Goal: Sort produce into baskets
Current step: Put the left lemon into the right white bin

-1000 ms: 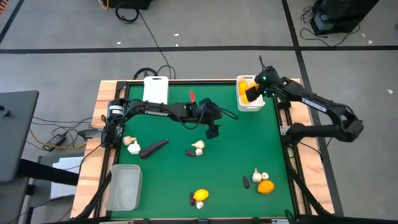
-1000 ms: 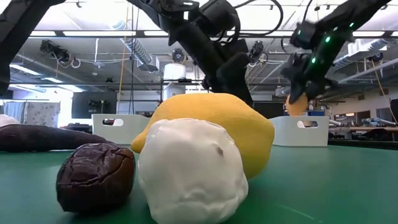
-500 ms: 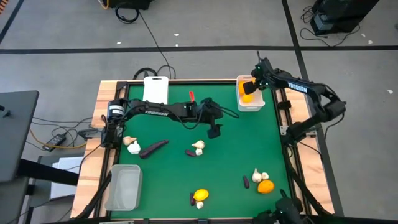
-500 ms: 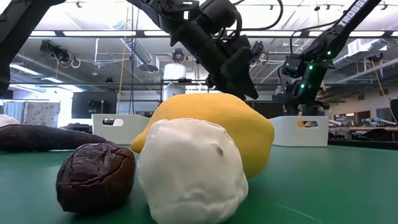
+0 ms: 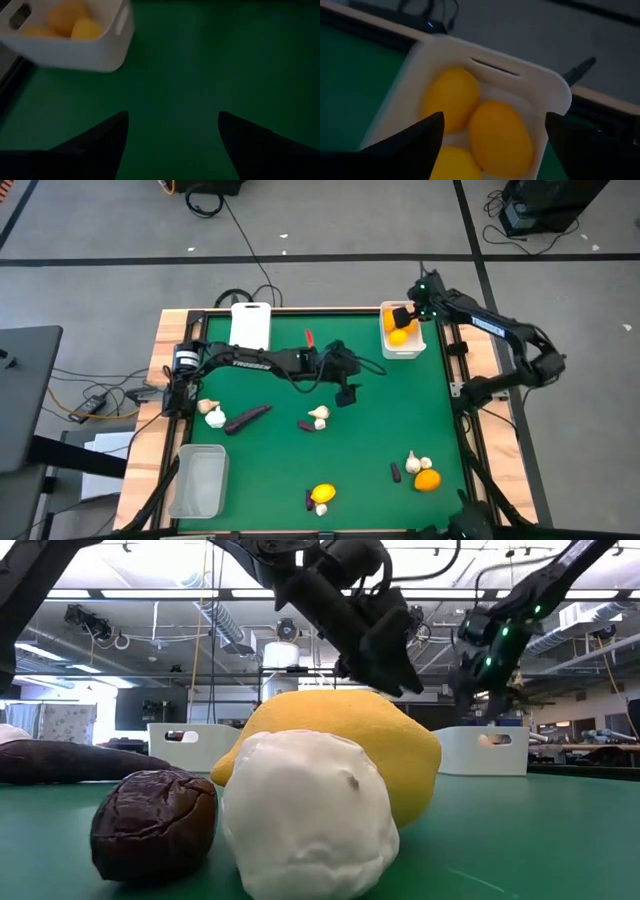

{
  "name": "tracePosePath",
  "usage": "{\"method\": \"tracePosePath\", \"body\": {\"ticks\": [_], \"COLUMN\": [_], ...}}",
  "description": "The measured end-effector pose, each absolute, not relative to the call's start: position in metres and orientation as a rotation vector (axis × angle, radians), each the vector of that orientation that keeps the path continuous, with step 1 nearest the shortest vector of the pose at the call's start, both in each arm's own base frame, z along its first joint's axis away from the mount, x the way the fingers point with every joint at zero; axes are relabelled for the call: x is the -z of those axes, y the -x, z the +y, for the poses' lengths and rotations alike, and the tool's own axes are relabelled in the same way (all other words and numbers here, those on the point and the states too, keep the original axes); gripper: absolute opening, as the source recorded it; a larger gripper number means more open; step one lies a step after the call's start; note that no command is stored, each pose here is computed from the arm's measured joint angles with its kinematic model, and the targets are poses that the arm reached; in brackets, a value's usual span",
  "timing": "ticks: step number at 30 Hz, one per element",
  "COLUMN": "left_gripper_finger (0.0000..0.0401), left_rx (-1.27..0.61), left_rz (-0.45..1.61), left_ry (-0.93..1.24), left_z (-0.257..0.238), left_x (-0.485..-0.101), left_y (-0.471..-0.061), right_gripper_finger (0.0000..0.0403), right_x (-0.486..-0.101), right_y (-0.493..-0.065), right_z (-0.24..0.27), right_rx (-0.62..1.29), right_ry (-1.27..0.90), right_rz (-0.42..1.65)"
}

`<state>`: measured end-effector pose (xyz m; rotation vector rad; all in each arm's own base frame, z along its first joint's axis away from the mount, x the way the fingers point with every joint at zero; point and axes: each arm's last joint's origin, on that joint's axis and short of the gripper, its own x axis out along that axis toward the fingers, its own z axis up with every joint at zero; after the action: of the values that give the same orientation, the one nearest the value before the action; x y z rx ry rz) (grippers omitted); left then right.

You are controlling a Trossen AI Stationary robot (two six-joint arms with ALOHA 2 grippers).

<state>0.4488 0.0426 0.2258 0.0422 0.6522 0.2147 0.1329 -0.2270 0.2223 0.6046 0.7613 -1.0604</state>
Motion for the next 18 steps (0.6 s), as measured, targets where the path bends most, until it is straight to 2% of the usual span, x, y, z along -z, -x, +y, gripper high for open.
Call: {"method": "tracePosePath", "body": {"ticks": [5,11,18], "left_gripper_finger": [0.0314,0.0314,0.0314], "left_rx": [-0.141,0.086,0.294], "left_rz": [0.589,0.496,0.208], "left_ry": [-0.090,-0.053,-0.051], "left_z": [0.017,-0.025,-0.090], "left_x": [-0.225,-0.215,-0.183], "left_y": [-0.457,-0.469,-0.493], "right_gripper_finger": [0.0365,0.0362,0.0362], "right_x": [-0.260,-0.300,-0.318], "right_y": [-0.133,-0.132,-0.117], "right_z": [-0.188,-0.122,-0.058], "right_rx": [0.953,0.688,0.463], "right_ry": [-0.572,-0.527,-0.555], "right_rz": [0.654,0.524,0.478]}}
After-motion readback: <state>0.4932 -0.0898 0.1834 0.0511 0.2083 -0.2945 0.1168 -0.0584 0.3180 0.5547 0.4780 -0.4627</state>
